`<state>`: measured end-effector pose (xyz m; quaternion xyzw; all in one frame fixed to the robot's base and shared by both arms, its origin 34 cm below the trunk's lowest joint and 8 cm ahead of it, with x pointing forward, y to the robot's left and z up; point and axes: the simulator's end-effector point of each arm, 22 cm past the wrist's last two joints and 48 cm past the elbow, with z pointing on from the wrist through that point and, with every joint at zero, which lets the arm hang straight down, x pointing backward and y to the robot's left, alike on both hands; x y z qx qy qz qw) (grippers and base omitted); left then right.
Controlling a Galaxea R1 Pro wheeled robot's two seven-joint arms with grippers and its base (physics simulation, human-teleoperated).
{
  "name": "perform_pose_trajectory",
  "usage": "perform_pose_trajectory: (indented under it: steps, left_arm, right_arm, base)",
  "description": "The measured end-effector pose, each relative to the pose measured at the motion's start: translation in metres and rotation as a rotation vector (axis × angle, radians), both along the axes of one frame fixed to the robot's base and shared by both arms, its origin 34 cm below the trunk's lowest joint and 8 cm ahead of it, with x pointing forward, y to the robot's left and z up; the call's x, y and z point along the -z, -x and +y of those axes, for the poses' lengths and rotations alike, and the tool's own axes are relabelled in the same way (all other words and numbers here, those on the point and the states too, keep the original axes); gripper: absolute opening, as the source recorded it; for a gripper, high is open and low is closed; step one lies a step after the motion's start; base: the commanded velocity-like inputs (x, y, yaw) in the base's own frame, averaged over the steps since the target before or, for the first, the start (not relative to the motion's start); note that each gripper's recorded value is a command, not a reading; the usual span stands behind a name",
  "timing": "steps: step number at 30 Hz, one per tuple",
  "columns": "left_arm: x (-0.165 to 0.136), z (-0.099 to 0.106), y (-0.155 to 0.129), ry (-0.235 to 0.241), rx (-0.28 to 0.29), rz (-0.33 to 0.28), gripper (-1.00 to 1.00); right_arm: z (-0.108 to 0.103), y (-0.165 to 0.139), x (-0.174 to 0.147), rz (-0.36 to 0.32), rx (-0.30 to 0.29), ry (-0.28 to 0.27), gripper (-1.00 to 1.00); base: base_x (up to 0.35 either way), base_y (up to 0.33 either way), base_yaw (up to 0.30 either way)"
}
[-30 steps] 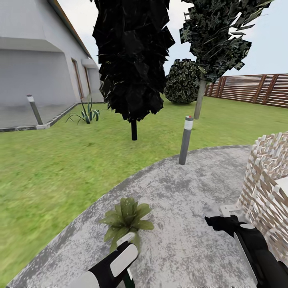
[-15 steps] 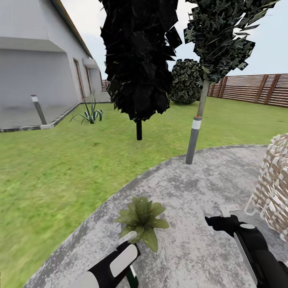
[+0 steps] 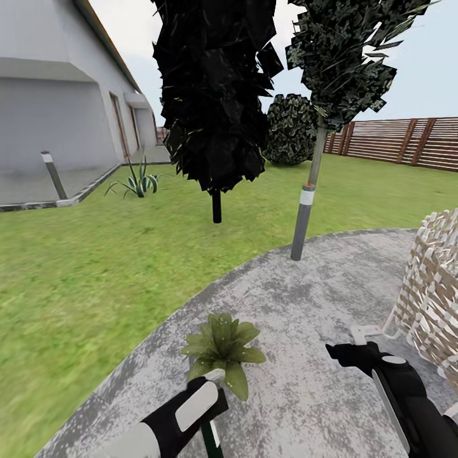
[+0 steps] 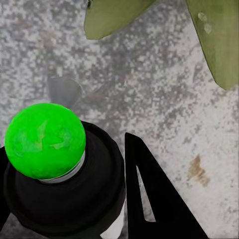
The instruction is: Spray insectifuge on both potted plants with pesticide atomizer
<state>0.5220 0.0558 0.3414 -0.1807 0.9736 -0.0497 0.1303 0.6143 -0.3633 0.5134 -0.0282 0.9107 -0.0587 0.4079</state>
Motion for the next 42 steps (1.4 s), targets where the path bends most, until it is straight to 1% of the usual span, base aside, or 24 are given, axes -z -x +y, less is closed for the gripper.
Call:
perform_pose_trajectory:
  steps: [5,7,10,12,14,15,16,18,22,24,25,27,29,31,35,38,42]
  left_arm:
    - [0.000,0.001,-0.002,-0.003,0.007,0.003,-1.00]
    - [0.003,0.007,-0.001,-0.012,0.004,0.010,-1.00]
    - [0.007,0.009,-0.003,-0.002,0.004,0.009,-1.00]
    - [0.009,0.011,-0.004,-0.007,0.006,0.006,-1.00]
    - [0.009,0.018,-0.011,-0.040,0.036,-0.028,-1.00]
    - [0.014,0.030,-0.017,-0.086,0.092,-0.070,-1.00]
    - [0.017,0.035,-0.019,-0.099,0.117,-0.090,-1.00]
    - [0.021,0.040,-0.022,-0.111,0.135,-0.112,-1.00]
    - [0.027,0.055,-0.020,-0.138,0.141,-0.104,-1.00]
    - [0.029,0.060,-0.017,-0.150,0.151,-0.085,-1.00]
    - [0.032,0.068,-0.016,-0.180,0.177,-0.079,-1.00]
    - [0.032,0.075,-0.018,-0.220,0.215,-0.088,-1.00]
    - [0.033,0.078,-0.019,-0.235,0.237,-0.091,-1.00]
    - [0.037,0.083,-0.013,-0.247,0.248,-0.069,-1.00]
    - [0.039,0.086,-0.010,-0.254,0.251,-0.058,-1.00]
    - [0.039,0.085,-0.010,-0.254,0.254,-0.060,-1.00]
    - [0.033,0.067,-0.018,-0.228,0.291,-0.096,-1.00]
  right_arm:
    - [0.000,-0.001,-0.001,-0.004,-0.001,0.000,1.00]
    - [0.000,-0.001,-0.002,-0.005,-0.001,0.000,1.00]
    - [0.000,-0.001,-0.002,-0.005,-0.001,0.000,1.00]
    - [0.000,-0.001,-0.002,-0.006,-0.001,0.000,1.00]
    - [0.000,-0.001,-0.002,-0.006,-0.001,0.001,1.00]
    - [0.000,-0.001,-0.002,-0.006,-0.001,0.001,1.00]
    - [0.000,-0.001,-0.002,-0.006,-0.001,0.001,1.00]
    - [0.000,-0.001,-0.002,-0.006,-0.001,0.001,1.00]
    - [0.000,-0.001,-0.002,-0.006,-0.001,0.001,1.00]
    - [0.000,-0.001,-0.002,-0.006,-0.001,0.001,1.00]
    - [0.000,-0.001,-0.002,-0.006,-0.001,0.001,1.00]
    - [0.000,-0.001,-0.002,-0.006,-0.001,0.001,1.00]
    - [0.000,-0.001,-0.002,-0.006,-0.001,0.001,1.00]
    - [0.000,-0.001,-0.002,-0.006,-0.001,0.001,1.00]
    - [0.000,-0.001,-0.002,-0.006,-0.001,0.001,1.00]
    - [0.000,-0.001,-0.002,-0.006,-0.001,0.001,1.00]
    - [0.001,-0.001,-0.002,-0.006,-0.003,0.001,1.00]
  base:
    - [0.000,0.000,-0.125]
    - [0.000,0.000,-0.278]
    - [0.000,0.000,-0.278]
    - [0.000,0.000,-0.108]
    - [0.000,0.000,-0.031]
    - [0.000,0.000,-0.008]
    - [0.000,0.000,-0.004]
    - [0.000,0.000,-0.002]
    - [0.000,0.000,0.000]
    - [0.000,0.000,0.000]
    - [0.000,0.000,0.000]
    - [0.000,0.000,0.000]
    - [0.000,0.000,0.000]
    - [0.000,0.000,0.000]
    - [0.000,0.000,0.000]
    - [0.000,0.000,0.000]
    - [0.000,0.000,-0.150]
